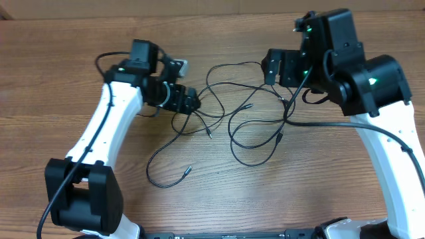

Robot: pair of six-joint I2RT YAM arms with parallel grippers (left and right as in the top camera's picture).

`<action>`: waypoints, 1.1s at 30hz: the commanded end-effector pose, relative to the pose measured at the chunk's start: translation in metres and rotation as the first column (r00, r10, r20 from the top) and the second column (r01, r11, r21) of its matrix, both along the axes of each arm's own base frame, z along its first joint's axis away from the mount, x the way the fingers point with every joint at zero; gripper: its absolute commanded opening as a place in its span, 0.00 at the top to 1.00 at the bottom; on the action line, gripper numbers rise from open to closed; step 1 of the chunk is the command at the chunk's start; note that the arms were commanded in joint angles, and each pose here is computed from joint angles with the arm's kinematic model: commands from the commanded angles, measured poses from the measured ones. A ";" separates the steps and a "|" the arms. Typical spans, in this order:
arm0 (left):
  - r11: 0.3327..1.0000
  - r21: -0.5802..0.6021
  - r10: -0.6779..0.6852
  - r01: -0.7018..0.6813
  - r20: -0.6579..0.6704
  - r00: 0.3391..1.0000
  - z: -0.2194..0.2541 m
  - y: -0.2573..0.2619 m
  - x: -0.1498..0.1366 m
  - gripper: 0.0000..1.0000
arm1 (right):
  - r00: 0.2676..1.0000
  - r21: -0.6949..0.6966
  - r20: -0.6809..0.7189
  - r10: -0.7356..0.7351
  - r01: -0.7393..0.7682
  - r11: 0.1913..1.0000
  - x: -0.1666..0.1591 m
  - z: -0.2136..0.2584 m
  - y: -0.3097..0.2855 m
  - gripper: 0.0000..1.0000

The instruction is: Untangle cables

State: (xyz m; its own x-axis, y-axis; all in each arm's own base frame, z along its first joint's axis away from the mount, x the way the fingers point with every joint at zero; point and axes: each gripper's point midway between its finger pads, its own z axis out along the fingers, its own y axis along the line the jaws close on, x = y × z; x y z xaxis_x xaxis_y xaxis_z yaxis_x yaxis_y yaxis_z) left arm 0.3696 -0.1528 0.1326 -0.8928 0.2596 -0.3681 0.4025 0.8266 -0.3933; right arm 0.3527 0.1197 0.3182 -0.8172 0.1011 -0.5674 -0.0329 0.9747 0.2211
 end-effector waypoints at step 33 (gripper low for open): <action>0.968 0.249 -0.070 -0.012 0.318 0.945 -0.017 -0.049 0.089 0.96 | 0.965 -0.023 -0.162 -0.206 0.205 0.978 -0.012 -0.023 -0.072 0.00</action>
